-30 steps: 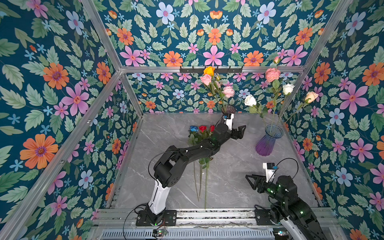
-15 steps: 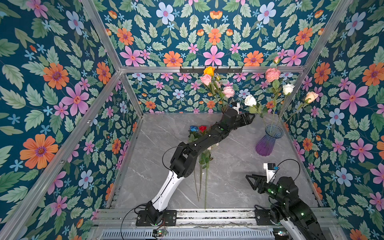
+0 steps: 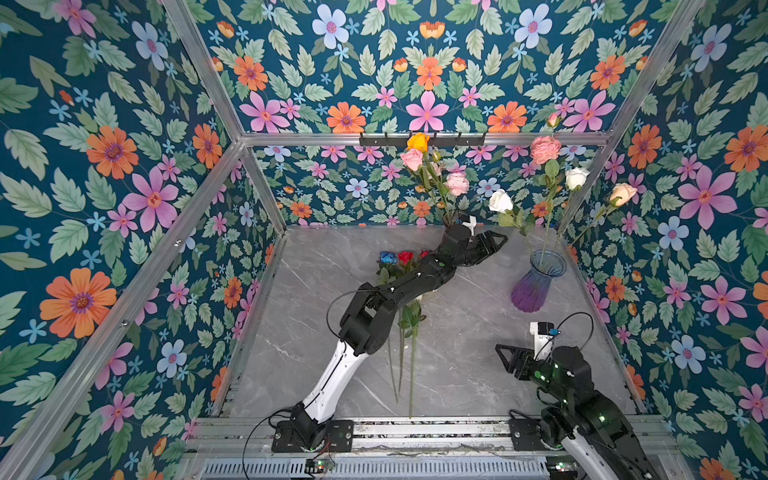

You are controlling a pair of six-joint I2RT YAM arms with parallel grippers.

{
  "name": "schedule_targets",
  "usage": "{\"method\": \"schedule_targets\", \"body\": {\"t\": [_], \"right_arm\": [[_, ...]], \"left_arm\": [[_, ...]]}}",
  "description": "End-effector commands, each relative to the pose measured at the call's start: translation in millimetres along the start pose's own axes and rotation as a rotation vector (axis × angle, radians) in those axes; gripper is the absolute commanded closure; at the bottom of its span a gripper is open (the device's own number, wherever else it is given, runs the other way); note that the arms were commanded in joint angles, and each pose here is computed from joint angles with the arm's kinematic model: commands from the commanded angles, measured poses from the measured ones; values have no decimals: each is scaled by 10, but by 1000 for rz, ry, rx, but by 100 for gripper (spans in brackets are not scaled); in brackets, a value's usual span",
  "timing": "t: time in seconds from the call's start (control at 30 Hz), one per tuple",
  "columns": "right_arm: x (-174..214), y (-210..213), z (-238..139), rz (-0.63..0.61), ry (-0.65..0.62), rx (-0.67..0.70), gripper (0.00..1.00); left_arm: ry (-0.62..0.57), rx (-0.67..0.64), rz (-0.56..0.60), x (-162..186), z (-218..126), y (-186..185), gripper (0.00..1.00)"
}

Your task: Arrange the flowers into the vase

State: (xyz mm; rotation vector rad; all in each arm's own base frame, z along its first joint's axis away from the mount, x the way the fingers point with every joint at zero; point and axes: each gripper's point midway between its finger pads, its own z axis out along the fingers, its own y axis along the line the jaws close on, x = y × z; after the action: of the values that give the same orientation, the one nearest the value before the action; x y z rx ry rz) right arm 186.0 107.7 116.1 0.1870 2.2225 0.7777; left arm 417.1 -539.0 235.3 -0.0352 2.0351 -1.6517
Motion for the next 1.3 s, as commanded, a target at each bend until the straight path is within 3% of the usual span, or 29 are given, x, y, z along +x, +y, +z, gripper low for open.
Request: {"method": "schedule_targets", "body": {"t": [0.0,0.13,0.23,0.33,0.67,0.83,1.03,1.27], "right_arm": [[-215,30,237,22,10,35,37],[-444,57,557,-15,71,96,40],[-672,-110,724,-29,81,244,42],[-906,-264,852,-29,85,381,50],[-1473,-595,1147,-117,62,679,49],[-1544,-767,1212,-166,86,796,49],[-1593,-991,1219,-230,118,948,49],[-1623,-1107,1208,-239,132,992,49]], "left_arm": [[-82,110,107,16,-407,-388,23],[-106,120,189,311,-969,-481,23],[-95,112,271,540,-1319,-582,23],[-80,78,350,703,-1640,-622,22],[-146,-86,464,815,-2627,-313,19],[-195,-123,491,779,-2900,-258,17],[-208,-138,522,737,-2971,-304,16],[-213,-153,534,713,-3008,-308,16]]}}
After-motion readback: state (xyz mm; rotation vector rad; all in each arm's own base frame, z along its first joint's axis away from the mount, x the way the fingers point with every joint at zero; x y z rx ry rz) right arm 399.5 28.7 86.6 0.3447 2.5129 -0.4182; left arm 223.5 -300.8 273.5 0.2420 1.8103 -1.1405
